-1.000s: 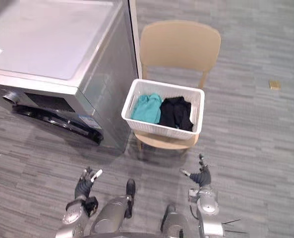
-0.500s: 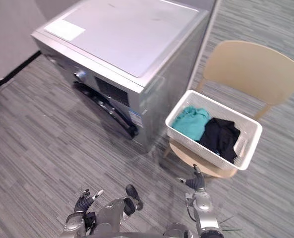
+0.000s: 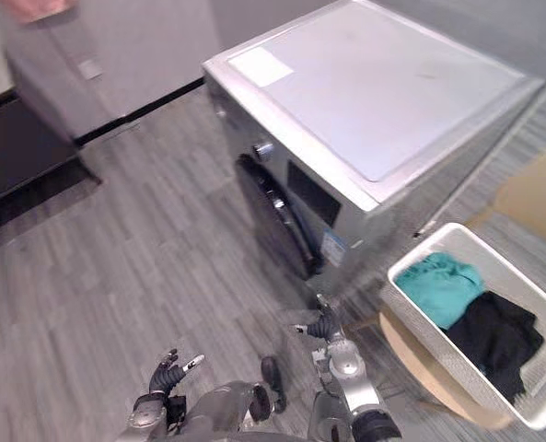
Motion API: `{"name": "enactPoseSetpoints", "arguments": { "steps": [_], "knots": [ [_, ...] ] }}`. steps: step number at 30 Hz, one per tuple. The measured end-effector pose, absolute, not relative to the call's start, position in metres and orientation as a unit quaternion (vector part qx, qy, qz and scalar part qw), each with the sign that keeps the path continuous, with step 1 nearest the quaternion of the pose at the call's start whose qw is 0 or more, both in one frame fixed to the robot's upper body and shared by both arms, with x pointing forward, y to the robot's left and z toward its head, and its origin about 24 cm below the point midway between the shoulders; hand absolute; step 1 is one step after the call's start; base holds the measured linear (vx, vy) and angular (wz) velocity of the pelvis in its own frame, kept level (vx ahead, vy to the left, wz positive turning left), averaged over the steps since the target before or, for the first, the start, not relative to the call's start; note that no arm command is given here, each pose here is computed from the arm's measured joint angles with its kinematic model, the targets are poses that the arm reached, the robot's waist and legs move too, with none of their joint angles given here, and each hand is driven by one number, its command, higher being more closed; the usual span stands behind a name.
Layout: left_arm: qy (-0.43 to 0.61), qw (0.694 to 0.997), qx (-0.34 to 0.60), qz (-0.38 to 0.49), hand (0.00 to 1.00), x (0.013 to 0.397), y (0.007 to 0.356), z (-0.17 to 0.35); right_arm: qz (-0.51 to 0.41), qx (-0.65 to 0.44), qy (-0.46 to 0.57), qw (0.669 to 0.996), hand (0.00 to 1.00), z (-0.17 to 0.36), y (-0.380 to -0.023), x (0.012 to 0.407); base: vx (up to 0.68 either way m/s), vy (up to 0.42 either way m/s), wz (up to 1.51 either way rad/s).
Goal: Pick up the laundry basket with both hands and put the clothes into the washing machine.
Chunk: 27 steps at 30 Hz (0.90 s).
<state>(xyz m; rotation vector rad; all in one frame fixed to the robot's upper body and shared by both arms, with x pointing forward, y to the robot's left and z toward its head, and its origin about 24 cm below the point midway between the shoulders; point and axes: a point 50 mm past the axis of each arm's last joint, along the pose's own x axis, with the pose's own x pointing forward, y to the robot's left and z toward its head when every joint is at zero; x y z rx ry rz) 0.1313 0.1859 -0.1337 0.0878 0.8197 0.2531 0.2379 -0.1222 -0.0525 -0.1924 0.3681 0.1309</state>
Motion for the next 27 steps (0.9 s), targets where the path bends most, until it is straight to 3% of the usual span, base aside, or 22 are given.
{"name": "enactPoseSetpoints", "arguments": {
  "steps": [9, 15, 27],
  "knots": [
    [0.4, 0.906, 0.035, 0.132, 0.0, 0.128, 0.188, -0.135, -0.045, -0.149, 0.093, 0.983, 0.0, -0.014, -0.148, 0.264, 0.05, -0.119, 0.02],
    [0.388, 0.912, 0.034, 0.13, 0.0, 0.132, 0.187, -0.132, -0.056, -0.165, 0.05, 0.983, 0.0, 0.007, -0.156, 0.279, -0.06, -0.079, -0.06],
    [0.328, 0.933, -0.007, 0.149, 0.0, 0.154, 0.189, -0.115, -0.062, -0.12, -0.018, 0.991, 0.0, 0.082, -0.167, 0.36, -0.09, -0.026, 0.11]
  ]
}}
